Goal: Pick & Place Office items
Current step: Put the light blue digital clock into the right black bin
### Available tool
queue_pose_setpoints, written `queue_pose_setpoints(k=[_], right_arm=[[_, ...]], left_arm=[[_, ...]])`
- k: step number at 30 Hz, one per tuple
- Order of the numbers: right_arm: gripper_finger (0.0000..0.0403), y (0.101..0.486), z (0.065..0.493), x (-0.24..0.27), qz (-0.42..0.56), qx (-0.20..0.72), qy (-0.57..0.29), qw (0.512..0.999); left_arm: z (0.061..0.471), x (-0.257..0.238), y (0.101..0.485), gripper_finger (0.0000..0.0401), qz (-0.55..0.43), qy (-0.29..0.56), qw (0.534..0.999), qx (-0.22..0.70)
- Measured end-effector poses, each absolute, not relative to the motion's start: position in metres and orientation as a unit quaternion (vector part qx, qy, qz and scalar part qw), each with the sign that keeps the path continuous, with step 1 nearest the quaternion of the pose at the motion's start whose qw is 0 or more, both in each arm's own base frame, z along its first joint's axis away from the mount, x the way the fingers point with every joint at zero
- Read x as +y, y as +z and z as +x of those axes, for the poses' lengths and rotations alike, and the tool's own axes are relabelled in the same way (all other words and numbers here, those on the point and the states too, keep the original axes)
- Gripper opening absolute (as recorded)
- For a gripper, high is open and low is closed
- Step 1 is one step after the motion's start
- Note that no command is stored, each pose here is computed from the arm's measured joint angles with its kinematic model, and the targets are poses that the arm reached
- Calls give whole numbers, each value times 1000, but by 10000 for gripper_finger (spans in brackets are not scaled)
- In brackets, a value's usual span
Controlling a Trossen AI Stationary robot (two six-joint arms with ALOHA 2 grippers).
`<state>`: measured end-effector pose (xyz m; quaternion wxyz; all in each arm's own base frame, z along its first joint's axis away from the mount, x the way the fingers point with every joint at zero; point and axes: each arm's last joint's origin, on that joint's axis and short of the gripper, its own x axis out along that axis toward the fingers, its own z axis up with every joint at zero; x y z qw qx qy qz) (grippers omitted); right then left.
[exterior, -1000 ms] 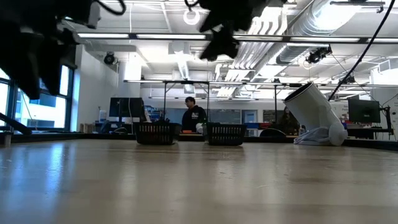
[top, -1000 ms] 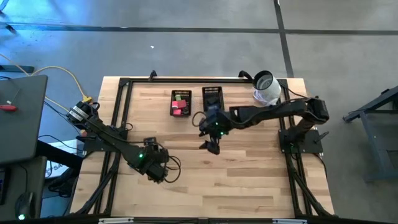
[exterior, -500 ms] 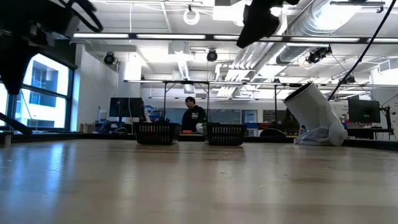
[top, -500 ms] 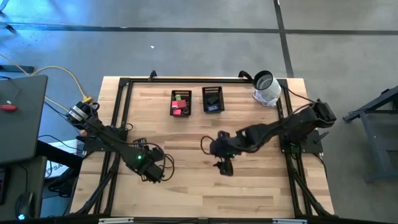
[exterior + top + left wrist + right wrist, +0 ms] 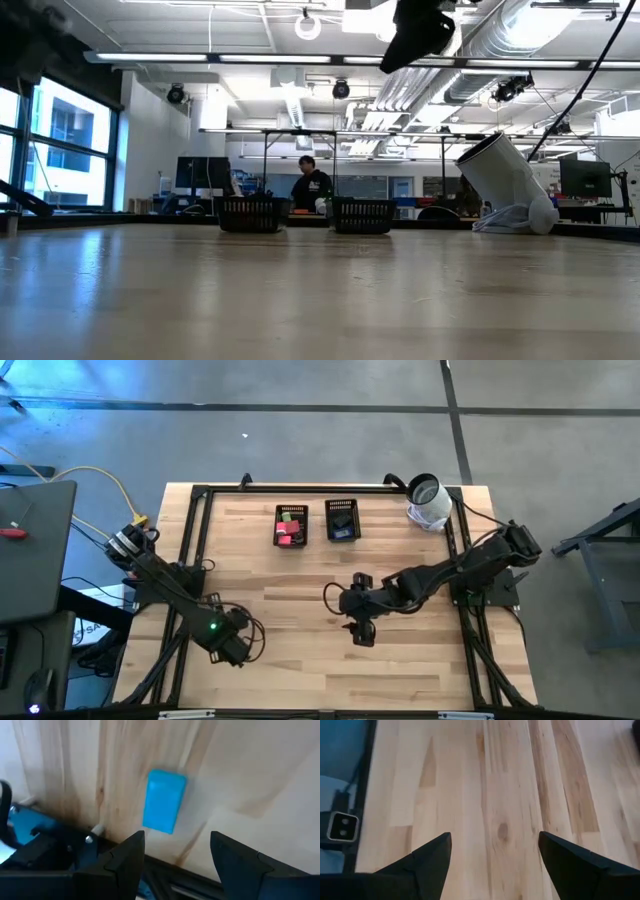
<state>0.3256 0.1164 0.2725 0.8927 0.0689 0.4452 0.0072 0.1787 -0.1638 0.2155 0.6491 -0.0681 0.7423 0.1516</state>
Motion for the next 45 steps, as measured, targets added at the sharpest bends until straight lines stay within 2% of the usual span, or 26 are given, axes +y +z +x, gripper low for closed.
queue_pose_setpoints(k=[7,13,18,28,37,45], right_arm=[[286,275,327,119,73,430,14,900],[286,275,328,119,77,427,13,901],[286,276,329,120,84,421,15,903],[286,276,330,120,85,418,16,904],[286,276,330,120,85,419,16,904],[286,277,330,120,87,414,17,906]], left_arm=[[161,-160,194,214,-43,169,620,765],[167,-165,193,214,-21,138,669,730],[167,-165,192,214,-7,134,675,725],[152,-151,172,214,25,164,639,751],[158,-155,186,214,-27,126,713,689],[155,-150,189,214,-27,126,722,680]])
